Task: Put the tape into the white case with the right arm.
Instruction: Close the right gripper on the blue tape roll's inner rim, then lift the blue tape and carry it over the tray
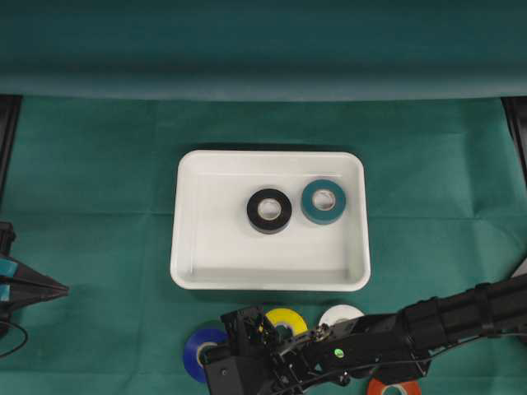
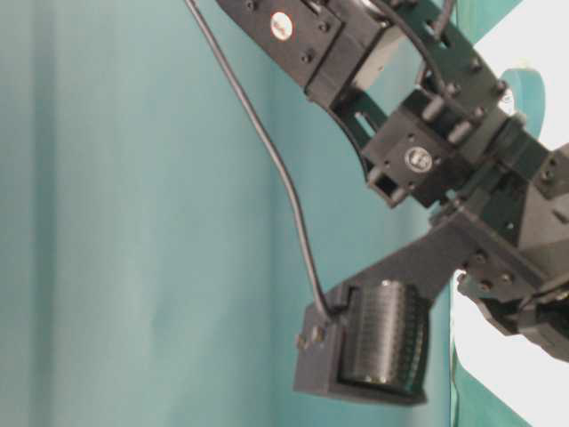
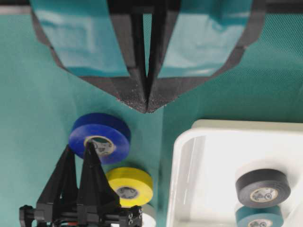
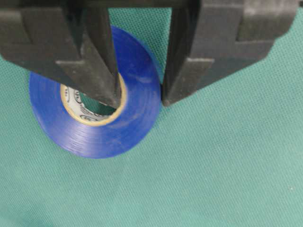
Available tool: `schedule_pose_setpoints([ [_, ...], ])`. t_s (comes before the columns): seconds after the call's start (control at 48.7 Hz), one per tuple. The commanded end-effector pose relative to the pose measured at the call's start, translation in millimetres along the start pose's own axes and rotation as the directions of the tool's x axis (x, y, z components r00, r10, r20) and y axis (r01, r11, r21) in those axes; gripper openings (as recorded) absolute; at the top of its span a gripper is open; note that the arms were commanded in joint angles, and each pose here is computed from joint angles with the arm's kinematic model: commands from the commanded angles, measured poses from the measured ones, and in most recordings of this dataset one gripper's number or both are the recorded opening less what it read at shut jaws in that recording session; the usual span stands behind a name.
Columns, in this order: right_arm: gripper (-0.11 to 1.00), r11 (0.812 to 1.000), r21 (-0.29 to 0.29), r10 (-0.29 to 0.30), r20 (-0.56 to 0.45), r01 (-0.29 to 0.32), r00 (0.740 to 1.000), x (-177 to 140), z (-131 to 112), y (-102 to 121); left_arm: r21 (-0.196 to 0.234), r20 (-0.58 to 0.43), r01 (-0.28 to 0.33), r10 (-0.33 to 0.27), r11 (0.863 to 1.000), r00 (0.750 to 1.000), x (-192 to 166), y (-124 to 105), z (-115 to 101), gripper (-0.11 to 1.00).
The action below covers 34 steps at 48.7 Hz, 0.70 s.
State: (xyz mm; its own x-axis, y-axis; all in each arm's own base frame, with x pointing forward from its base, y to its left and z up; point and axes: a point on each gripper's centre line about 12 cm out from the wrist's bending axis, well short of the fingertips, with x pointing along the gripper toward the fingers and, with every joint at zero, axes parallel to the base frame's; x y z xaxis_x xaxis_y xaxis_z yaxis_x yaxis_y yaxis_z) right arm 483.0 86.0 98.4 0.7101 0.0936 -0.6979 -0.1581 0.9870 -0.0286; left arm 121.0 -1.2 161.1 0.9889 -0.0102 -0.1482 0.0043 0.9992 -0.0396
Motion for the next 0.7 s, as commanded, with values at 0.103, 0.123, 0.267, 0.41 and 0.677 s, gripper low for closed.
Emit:
schedule_pose_setpoints([
  [0.103, 0.00, 1.000, -0.001, 0.005, 0.057, -0.005, 0.998, -10.6, 21.7, 2.7, 0.002, 0.003, 0.000, 0.000, 1.000, 1.000, 0.8, -0.2, 4.6, 0.00],
  [0.123, 0.00, 1.000, -0.002, 0.005, 0.061, -0.005, 0.998, -11.3, 23.5, 2.7, 0.002, 0.003, 0.000, 0.000, 1.000, 1.000, 0.8, -0.2, 4.6, 0.00],
  [0.267, 0.00, 1.000, -0.006, -0.001, 0.089, 0.002, 0.996, -27.0, 39.5, 5.6, 0.000, 0.003, 0.000, 0.000, 1.000, 1.000, 0.8, -0.2, 4.6, 0.00],
  [0.41, 0.00, 1.000, -0.006, -0.019, 0.094, 0.019, 0.995, -42.6, 50.0, 6.0, 0.002, 0.002, 0.000, 0.000, 1.000, 1.000, 0.8, -0.1, 4.4, 0.00],
  [0.677, 0.00, 0.999, -0.008, -0.030, 0.088, 0.031, 0.996, -50.6, 54.2, 7.3, 0.000, 0.003, 0.000, 0.000, 1.000, 1.000, 0.8, -0.2, 4.6, 0.00],
])
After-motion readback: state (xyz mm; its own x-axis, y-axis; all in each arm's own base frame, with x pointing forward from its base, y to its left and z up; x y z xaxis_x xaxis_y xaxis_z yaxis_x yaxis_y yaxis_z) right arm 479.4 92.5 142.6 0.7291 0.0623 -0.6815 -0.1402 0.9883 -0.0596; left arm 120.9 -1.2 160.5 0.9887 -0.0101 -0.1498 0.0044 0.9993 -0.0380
